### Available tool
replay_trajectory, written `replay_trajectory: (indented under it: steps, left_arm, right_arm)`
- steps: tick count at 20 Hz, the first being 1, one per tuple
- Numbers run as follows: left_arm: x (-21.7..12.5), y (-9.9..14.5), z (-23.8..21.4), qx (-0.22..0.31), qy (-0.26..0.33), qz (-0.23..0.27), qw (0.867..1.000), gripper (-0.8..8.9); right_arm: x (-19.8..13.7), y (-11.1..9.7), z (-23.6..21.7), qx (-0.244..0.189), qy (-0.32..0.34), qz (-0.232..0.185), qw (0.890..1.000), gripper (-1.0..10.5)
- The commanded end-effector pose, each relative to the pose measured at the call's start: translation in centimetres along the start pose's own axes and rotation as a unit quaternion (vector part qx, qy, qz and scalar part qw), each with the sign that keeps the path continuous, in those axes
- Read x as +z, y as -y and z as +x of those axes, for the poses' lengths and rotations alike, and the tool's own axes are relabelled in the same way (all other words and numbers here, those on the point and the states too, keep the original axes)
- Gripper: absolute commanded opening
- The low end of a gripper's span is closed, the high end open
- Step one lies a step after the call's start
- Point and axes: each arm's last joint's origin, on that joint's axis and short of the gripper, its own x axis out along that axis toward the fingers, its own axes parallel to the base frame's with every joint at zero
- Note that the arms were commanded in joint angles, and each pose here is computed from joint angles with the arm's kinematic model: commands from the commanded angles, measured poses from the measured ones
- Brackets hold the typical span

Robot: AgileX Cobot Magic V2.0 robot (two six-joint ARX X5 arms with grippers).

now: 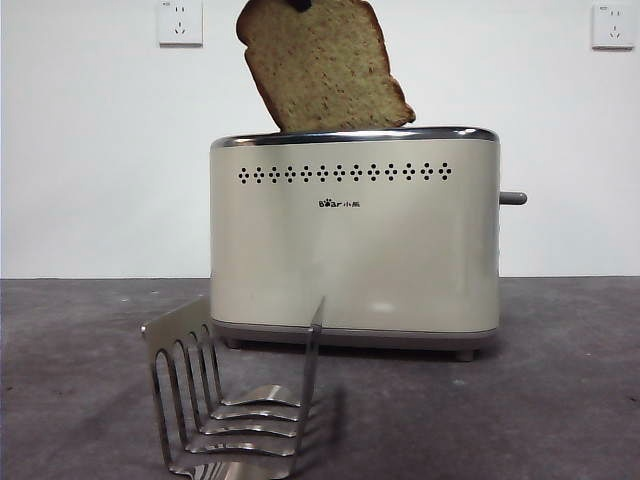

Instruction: Pick up a slice of bread from the rack,put the bread on the toaster,press the button

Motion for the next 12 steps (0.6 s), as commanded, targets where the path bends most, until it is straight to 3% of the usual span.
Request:
replay_trajectory:
  steps: [1, 9, 12]
  left_arm:
    - [0.0, -0.1, 0.8, -0.007, 0.000, 0.006, 1.000, -0.09]
    - [0.3, -0.6, 3.7, 0.000, -0.022, 0.017, 1.000, -0.09]
    - [0.8, -0.4, 4.8, -0.003, -0.041, 0.043, 0.998, -0.09]
  right_arm:
    - [0.1, 0.0, -0.1, 0.000, 0.003, -0.004, 1.000, 0.0]
    - [0.1, 0.0, -0.1, 0.000, 0.003, -0.004, 1.000, 0.0]
    - [0.1, 0.0, -0.1, 0.000, 0.003, -0.004, 1.000, 0.0]
